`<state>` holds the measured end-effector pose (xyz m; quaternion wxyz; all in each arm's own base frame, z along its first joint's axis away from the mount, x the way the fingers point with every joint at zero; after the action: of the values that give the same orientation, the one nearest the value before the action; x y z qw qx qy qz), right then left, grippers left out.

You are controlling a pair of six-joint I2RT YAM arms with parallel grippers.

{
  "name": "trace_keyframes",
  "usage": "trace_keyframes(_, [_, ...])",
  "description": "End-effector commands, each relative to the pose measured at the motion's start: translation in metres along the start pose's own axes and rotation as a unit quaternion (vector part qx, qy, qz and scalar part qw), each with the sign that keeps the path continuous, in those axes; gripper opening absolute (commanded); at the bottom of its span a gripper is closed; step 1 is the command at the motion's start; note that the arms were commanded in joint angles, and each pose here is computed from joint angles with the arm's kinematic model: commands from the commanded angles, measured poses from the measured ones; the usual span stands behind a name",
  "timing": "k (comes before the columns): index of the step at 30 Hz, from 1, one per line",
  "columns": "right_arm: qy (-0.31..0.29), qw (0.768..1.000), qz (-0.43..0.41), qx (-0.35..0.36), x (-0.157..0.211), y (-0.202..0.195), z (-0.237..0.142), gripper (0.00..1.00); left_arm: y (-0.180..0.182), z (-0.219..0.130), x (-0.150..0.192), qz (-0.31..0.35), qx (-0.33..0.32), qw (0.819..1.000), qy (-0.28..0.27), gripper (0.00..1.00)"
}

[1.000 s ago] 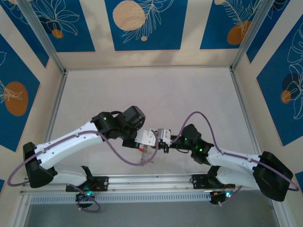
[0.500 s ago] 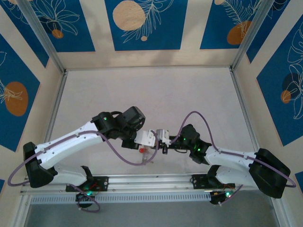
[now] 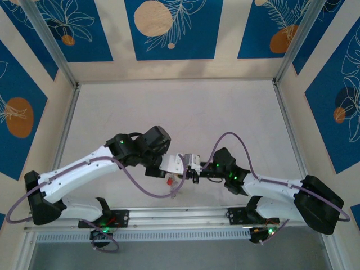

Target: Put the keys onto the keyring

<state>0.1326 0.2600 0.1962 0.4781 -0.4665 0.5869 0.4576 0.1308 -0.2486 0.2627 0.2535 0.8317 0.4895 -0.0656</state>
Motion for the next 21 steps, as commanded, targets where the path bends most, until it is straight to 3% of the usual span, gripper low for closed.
trace_keyframes(1, [-0.036, 0.999, -0.023, 0.002, -0.018, 0.003, -0.003, 0.24, -0.001, -0.002, -0.008, 0.007, 0.006, 1.0, -0.018, 0.0])
trace_keyframes(7, [-0.035, 0.999, -0.03, -0.002, -0.015, 0.006, -0.007, 0.21, 0.001, 0.003, -0.005, 0.003, 0.014, 1.0, -0.001, 0.0])
trace_keyframes(10, [-0.036, 0.999, -0.031, -0.002, -0.016, 0.007, -0.008, 0.12, 0.003, 0.005, -0.005, 0.002, 0.017, 1.0, 0.005, 0.0])
trace_keyframes(12, [-0.037, 0.999, -0.034, -0.004, -0.017, 0.007, -0.008, 0.13, 0.003, 0.006, -0.005, 0.001, 0.02, 1.0, 0.007, 0.0])
trace_keyframes(15, [-0.036, 0.999, -0.035, -0.003, -0.017, 0.007, -0.008, 0.24, 0.004, 0.008, -0.005, 0.005, 0.023, 1.0, 0.012, 0.0])
trace_keyframes(21, [-0.039, 0.999, -0.034, -0.005, -0.018, 0.007, -0.007, 0.2, 0.004, 0.008, -0.005, 0.003, 0.027, 1.0, 0.013, 0.0])
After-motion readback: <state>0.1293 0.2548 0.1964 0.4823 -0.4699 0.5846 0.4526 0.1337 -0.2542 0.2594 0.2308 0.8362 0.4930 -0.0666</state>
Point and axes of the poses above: each hand's point on the last joint's axis, 136 mm out from that joint toward the fingers, its own z axis out along the fingers, its own y axis along the line the jaws close on, x = y × z, the point moved 6 cm from there along -z, back along the fingers, and after that the axes turned 14 degrees about z, right-handed, at the moved point
